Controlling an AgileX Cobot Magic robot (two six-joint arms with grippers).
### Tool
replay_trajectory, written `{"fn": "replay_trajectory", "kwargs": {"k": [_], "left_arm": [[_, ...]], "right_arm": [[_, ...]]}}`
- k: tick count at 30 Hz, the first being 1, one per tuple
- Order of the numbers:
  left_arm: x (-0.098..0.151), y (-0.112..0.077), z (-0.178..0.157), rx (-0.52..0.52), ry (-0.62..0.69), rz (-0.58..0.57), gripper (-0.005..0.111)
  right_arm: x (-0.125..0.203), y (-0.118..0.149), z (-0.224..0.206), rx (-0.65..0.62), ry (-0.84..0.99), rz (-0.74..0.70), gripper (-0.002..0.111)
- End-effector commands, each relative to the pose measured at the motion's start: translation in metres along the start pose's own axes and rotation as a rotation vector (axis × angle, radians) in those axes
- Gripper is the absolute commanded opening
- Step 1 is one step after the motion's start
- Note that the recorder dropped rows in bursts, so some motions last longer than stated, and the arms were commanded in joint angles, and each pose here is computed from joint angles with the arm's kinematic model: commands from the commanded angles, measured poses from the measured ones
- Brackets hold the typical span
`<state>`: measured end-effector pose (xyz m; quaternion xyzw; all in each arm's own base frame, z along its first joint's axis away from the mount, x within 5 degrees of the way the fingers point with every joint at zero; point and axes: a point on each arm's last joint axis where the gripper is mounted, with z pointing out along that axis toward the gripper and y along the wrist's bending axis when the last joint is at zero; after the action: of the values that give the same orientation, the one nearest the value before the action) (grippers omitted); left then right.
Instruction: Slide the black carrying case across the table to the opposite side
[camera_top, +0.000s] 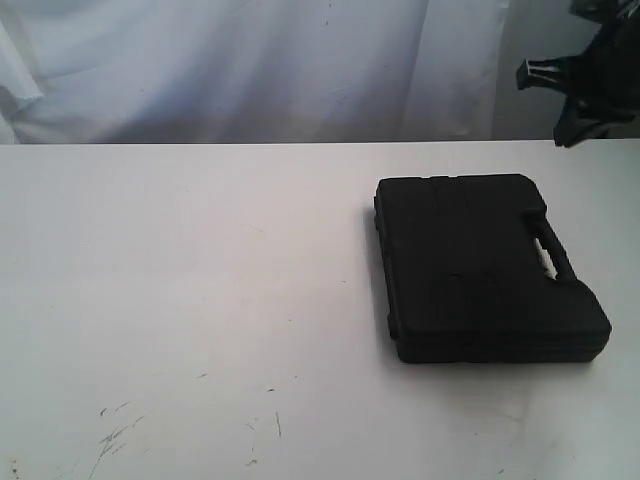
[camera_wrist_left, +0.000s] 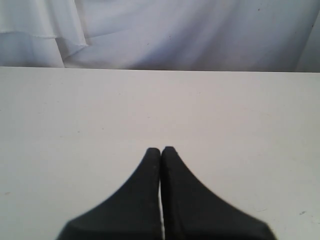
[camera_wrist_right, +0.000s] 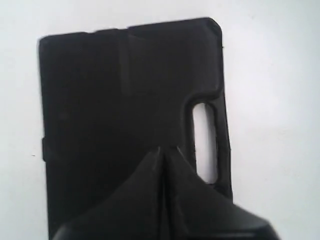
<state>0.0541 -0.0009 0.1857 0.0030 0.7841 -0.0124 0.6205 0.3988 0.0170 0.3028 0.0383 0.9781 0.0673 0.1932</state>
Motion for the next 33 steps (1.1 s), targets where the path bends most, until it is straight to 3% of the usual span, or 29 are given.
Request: {"fn": "replay_trajectory", "kwargs": {"k": [1, 7, 15, 27, 33], "left_arm": [[0.001, 0.000, 0.000, 0.004, -0.004, 0.005, 0.000], [0.001, 0.000, 0.000, 0.004, -0.004, 0.005, 0.000], [0.001, 0.000, 0.000, 0.004, -0.004, 0.005, 0.000], [0.001, 0.000, 0.000, 0.004, -0.004, 0.005, 0.000], [0.001, 0.000, 0.000, 0.004, -0.004, 0.005, 0.000]], "right_arm": [[0.024, 0.018, -0.048, -0.074, -0.210, -0.036, 0.000], [0.095, 0.031, -0.095, -0.198, -0.516, -0.061, 0.000], [0.160, 0.027, -0.141, -0.245, -0.615, -0.091, 0.000], [0.203, 0.021, -0.202, -0.292, -0.836, -0.119, 0.000], [0.220, 0.015, -0.220, -0.236, -0.923, -0.179, 0.000]]}}
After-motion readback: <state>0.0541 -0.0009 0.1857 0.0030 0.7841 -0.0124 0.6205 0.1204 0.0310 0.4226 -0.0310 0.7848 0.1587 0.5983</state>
